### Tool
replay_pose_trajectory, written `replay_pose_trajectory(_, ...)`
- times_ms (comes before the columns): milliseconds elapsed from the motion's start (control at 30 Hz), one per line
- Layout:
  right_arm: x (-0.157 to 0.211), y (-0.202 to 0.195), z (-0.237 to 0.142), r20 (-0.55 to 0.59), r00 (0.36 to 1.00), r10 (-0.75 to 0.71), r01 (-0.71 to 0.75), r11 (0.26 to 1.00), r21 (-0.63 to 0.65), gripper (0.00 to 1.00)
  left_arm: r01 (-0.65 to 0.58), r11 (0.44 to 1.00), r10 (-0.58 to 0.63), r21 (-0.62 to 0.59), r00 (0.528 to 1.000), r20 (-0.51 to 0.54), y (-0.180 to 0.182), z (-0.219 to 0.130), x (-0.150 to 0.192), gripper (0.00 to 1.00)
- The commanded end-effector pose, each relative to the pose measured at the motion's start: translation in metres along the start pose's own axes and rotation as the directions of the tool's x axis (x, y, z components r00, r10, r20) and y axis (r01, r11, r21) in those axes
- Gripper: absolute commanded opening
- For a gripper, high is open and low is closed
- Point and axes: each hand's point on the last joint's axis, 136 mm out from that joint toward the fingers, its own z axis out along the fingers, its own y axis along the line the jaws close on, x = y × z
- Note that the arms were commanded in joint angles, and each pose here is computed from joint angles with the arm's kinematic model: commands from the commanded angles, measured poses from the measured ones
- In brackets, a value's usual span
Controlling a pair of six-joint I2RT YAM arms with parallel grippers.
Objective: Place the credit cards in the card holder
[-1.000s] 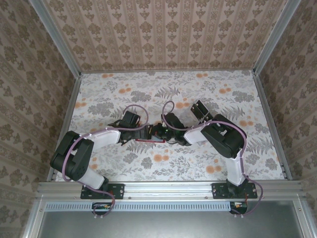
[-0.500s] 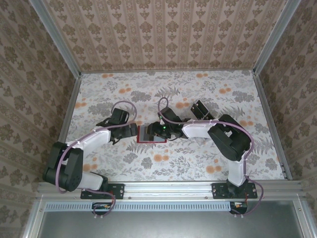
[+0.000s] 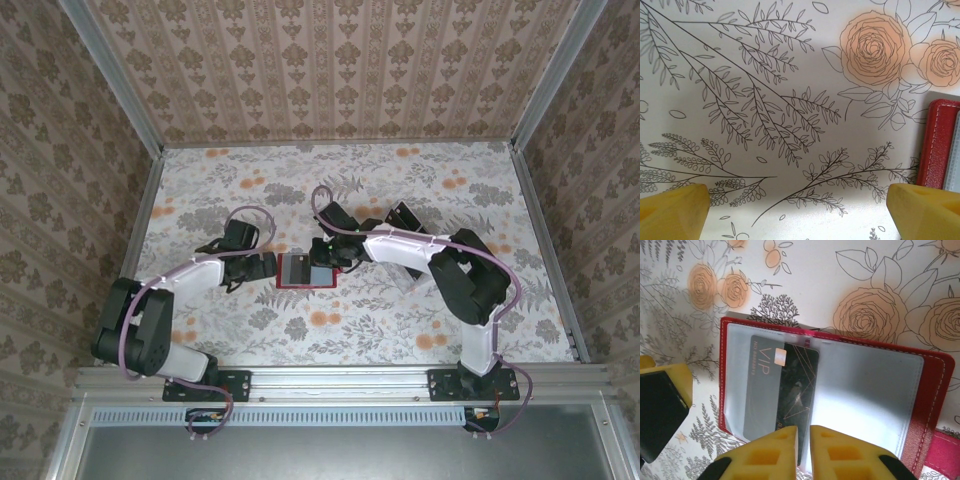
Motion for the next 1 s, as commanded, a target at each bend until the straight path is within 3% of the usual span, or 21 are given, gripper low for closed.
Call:
replay_pose_trajectory(0,0.005,-0.014,0.009,-0.035,0.999,-0.01,0.012,0.998,0.064,0.12,-0.009,1.0,0.009,0.01,1.0,-0.018,-0.002,0.005,0.004,1.0)
replay_pose_trajectory(967,0.009,0.008,0.044,-0.099,0.995,-0.021,0.023,1.0,0.015,0.09,-0.051,0.999,0.051,-0.005,0.995,-0.082,-0.011,0.026,0.027,1.0)
